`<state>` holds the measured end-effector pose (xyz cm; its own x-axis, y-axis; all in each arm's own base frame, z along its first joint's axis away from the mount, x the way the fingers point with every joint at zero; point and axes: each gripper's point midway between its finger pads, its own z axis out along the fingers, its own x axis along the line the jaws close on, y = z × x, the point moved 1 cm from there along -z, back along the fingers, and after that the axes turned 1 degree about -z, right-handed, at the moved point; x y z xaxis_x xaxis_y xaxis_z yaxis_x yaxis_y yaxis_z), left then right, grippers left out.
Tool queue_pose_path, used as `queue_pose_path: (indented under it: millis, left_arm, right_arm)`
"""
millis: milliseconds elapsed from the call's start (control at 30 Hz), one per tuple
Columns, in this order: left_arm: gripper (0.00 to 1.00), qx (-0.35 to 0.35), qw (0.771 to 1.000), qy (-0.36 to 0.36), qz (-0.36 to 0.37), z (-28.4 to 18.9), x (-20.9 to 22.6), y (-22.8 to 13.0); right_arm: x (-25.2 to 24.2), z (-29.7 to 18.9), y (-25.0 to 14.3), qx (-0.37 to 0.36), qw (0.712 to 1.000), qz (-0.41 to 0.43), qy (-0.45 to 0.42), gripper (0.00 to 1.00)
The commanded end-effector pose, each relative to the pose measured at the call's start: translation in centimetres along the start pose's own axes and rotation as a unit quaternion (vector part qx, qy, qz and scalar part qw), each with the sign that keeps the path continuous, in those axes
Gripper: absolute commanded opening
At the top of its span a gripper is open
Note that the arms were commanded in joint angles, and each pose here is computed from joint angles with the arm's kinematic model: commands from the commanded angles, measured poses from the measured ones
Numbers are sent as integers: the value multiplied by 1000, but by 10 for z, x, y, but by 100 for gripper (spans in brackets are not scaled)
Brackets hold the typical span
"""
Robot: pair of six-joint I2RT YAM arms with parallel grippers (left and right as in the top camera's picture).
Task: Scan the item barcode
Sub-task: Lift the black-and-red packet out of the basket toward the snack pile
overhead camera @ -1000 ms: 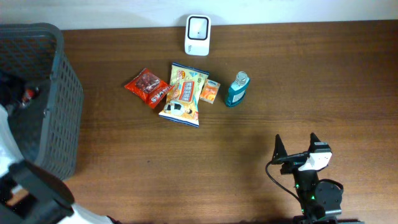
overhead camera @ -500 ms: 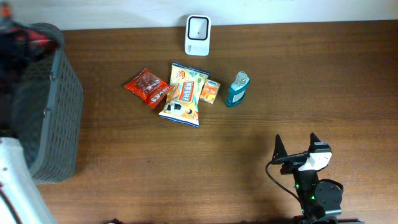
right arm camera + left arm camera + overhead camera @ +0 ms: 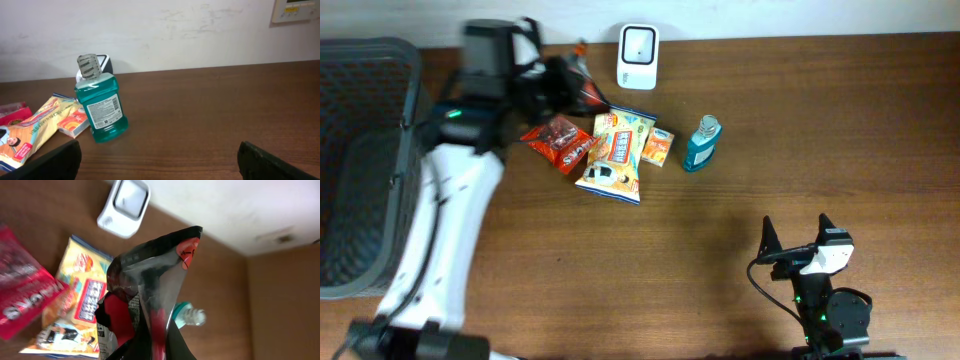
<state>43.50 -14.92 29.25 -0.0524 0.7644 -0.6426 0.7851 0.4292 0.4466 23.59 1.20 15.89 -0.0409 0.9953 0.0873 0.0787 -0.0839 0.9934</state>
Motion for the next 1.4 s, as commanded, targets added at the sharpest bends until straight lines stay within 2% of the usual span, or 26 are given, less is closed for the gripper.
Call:
queue_pose_path:
  millis: [0,333,433,500,567,633,767,967,1100,1167,1267,1367]
  left_arm:
    - [0,29,999,29,28,40,-2,-23]
    - [5,148,982,77,84,131,17,-105]
    - [9,165,979,85,86,142,22,-118]
    - [16,174,977,92,85,150,28,-124]
    - [28,170,976,103,86,152,33,-122]
    - [48,157,976,121,90,153,39,-118]
    - [70,146,975,132,103,153,44,-112]
    - [72,132,971,115,160,136,36,-91]
    - [81,100,970,89,202,108,9,-70]
    - [82,80,968,76,224,88,-3,-59]
    - [99,51,963,64,256,53,-17,-45]
    - [99,23,962,96,256,23,-12,-33]
  right_arm:
    - [-3,0,-3,3,1000,4,-7,99]
    - [-3,0,-3,3,1000,4,-7,99]
    - [-3,0,-3,3,1000,4,-7,99]
    - [-3,0,-3,3,1000,4,-7,99]
    - [-3,0,-3,3,1000,4,-7,99]
    - [-3,0,-3,3,1000,4,-7,99]
    - [-3,0,-3,3,1000,4,-7,99]
    - [-3,0,-3,3,1000,4,-7,99]
    - [-3,0,-3,3,1000,4,-7,99]
    - [-3,0,-3,3,1000,4,-7,99]
    - [-3,0,-3,3,1000,4,-7,99]
    - [-3,0,-3,3,1000,4,-7,99]
